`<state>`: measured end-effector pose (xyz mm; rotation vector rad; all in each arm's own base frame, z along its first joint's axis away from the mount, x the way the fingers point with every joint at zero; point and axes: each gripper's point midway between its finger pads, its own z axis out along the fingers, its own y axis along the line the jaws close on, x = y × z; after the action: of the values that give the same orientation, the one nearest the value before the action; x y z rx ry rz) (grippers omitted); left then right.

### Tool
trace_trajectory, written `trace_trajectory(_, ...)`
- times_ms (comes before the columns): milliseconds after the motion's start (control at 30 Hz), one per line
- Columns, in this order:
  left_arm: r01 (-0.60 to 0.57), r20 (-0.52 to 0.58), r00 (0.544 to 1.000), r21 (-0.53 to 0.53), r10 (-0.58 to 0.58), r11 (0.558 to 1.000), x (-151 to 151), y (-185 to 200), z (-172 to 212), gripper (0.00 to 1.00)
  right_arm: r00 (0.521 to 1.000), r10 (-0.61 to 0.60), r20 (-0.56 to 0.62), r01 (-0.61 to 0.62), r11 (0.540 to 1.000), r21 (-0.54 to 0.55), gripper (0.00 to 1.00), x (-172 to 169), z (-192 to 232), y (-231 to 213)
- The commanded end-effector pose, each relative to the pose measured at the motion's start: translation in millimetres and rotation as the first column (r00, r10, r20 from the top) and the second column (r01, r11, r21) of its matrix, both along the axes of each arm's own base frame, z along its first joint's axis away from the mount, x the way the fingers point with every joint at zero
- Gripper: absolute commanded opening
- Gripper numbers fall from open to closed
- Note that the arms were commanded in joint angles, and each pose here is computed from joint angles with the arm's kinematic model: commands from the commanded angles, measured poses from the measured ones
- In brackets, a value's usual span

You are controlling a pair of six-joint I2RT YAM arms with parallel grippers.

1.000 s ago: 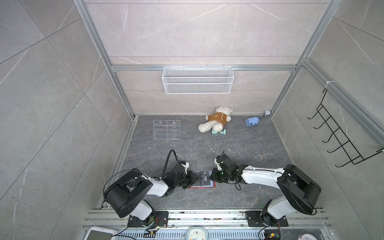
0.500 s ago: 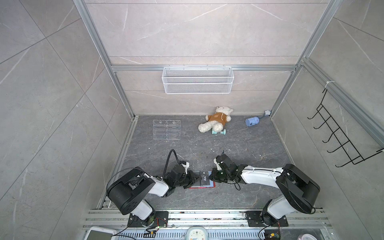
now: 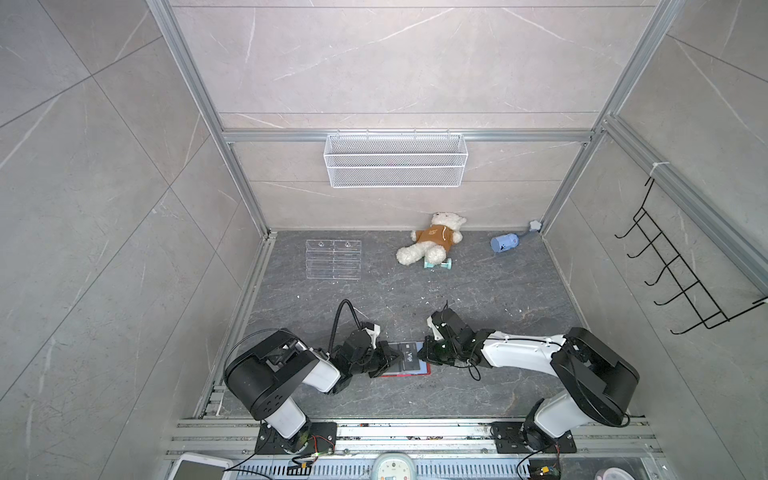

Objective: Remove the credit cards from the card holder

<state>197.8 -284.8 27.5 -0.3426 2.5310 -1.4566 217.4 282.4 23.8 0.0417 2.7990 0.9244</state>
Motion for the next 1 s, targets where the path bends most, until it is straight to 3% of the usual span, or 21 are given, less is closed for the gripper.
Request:
trace_trajectory(0,0.008,0.012,1.0,-0.012,-0.008,1.0,1.3,-4.3,2.5,0.01,0.999,-0.011,-0.043,0.009,0.999,-0.038,0.04,-8.7,-14.9,-8.5)
trace_trajectory(633,-0.018,0.019,1.0,0.06,0.017,0.998,-11.3,20.0,-0.8,0.0,0.999,-0.007,-0.048,0.004,0.999,-0.05,0.03,-8.6,-16.8,-8.9)
trace_trajectory(800,-0.021,0.023,1.0,0.055,0.02,0.998,-8.4,17.9,1.3,0.24,0.999,-0.006,-0.045,0.004,0.999,-0.046,0.03,-7.8,-15.3,-7.7)
trace_trajectory(967,-0.013,0.02,1.0,0.044,0.012,0.999,-7.1,13.2,1.6,0.28,0.999,-0.005,-0.046,0.003,0.999,-0.044,0.03,-7.8,-15.0,-7.4)
